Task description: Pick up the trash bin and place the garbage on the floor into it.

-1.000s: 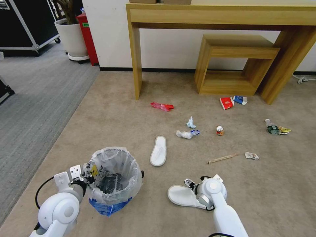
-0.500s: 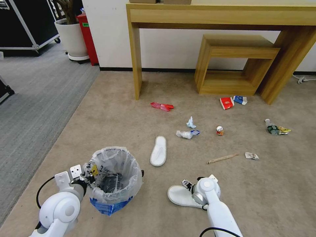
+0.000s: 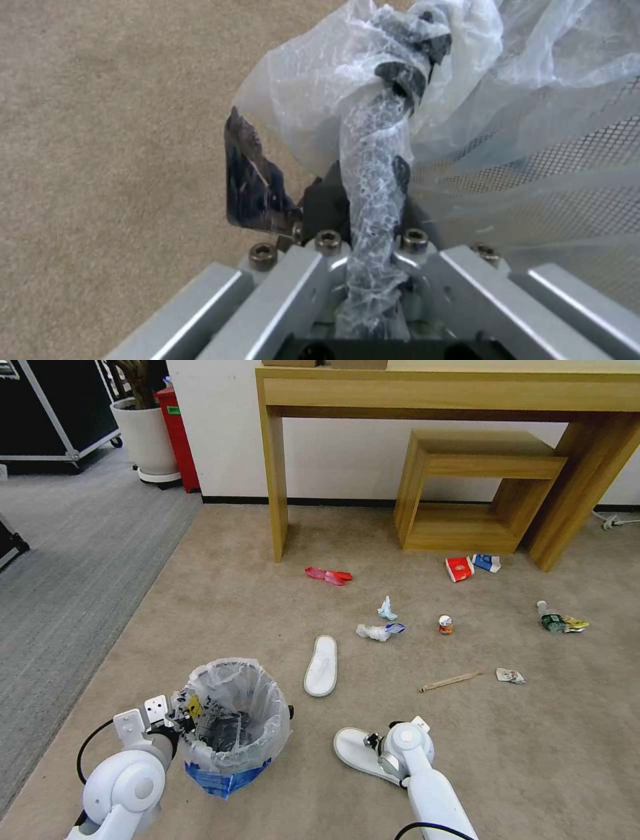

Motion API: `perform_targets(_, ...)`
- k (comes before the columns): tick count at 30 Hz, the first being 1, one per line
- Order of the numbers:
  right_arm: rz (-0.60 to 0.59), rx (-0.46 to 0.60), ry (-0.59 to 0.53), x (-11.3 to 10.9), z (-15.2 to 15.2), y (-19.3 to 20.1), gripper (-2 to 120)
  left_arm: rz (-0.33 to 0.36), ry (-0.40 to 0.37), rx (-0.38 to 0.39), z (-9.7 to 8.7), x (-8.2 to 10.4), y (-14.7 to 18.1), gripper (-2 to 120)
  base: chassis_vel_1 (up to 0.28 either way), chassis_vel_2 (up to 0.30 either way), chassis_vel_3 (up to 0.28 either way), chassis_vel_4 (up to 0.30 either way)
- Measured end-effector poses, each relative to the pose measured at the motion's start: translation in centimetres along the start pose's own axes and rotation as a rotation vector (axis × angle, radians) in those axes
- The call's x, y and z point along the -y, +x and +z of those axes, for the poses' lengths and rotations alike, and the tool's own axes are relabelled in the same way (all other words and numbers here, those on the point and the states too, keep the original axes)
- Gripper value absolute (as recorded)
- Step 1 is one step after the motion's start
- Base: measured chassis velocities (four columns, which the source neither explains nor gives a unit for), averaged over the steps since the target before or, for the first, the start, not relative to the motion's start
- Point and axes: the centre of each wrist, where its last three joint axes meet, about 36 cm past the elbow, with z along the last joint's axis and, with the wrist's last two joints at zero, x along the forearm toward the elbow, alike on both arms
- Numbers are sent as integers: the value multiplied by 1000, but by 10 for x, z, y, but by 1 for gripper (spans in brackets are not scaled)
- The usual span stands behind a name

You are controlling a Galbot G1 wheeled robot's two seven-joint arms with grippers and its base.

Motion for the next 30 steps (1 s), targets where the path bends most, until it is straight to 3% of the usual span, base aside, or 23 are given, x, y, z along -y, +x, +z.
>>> perform_targets(9, 5, 11, 17, 4, -1, 1, 0, 9, 1, -4, 3, 4, -1, 0, 0, 0, 0, 0)
perform_targets(16, 3, 25, 33, 11, -5, 7, 0, 10, 0, -6, 5, 6, -3, 0, 0, 0, 0, 0)
perform_targets(30, -146, 144, 116, 38, -39, 85, 0, -3, 3, 0, 5, 4, -6, 0, 0, 0, 0, 0)
